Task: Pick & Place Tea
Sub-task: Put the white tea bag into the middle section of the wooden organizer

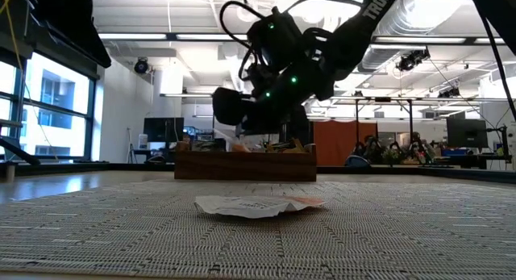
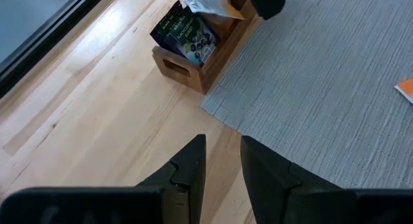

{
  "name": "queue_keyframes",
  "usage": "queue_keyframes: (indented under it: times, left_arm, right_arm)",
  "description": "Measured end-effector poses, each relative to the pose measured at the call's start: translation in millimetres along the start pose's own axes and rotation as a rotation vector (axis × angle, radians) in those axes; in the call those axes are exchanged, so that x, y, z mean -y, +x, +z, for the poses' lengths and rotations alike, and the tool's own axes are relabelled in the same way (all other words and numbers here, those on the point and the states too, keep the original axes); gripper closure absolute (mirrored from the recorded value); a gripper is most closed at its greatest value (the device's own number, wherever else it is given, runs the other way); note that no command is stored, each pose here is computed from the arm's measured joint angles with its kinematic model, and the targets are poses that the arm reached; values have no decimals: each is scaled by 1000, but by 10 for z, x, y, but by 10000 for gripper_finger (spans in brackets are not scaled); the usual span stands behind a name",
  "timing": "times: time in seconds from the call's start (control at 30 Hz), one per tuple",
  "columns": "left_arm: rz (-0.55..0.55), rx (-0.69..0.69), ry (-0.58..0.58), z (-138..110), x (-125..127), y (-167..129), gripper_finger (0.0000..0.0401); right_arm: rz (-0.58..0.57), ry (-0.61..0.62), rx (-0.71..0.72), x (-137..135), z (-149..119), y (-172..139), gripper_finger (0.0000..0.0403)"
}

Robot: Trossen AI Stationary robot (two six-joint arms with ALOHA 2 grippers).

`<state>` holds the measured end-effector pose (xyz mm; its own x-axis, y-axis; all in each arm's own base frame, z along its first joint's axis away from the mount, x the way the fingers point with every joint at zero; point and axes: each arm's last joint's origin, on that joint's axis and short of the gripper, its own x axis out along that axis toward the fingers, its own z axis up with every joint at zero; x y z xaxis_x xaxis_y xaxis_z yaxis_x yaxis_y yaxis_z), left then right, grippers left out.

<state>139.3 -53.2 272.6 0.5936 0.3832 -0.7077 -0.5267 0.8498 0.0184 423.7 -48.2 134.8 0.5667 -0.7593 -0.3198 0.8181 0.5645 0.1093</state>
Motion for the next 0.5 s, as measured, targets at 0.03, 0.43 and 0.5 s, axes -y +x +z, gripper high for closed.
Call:
queue_keyframes:
  times: [0.03, 0.43, 0.5]
  left_arm:
    - [0, 0, -1, 0, 0, 0, 304]
    - [-1, -2, -15, -1, 0, 0, 304]
    - [-1, -2, -20, 0, 0, 0, 304]
  right_arm:
    - [-5, 2, -6, 10, -6, 6, 331]
    - [138, -385, 45, 10, 451, -159, 293]
    - [230, -415, 28, 26, 533, -184, 295]
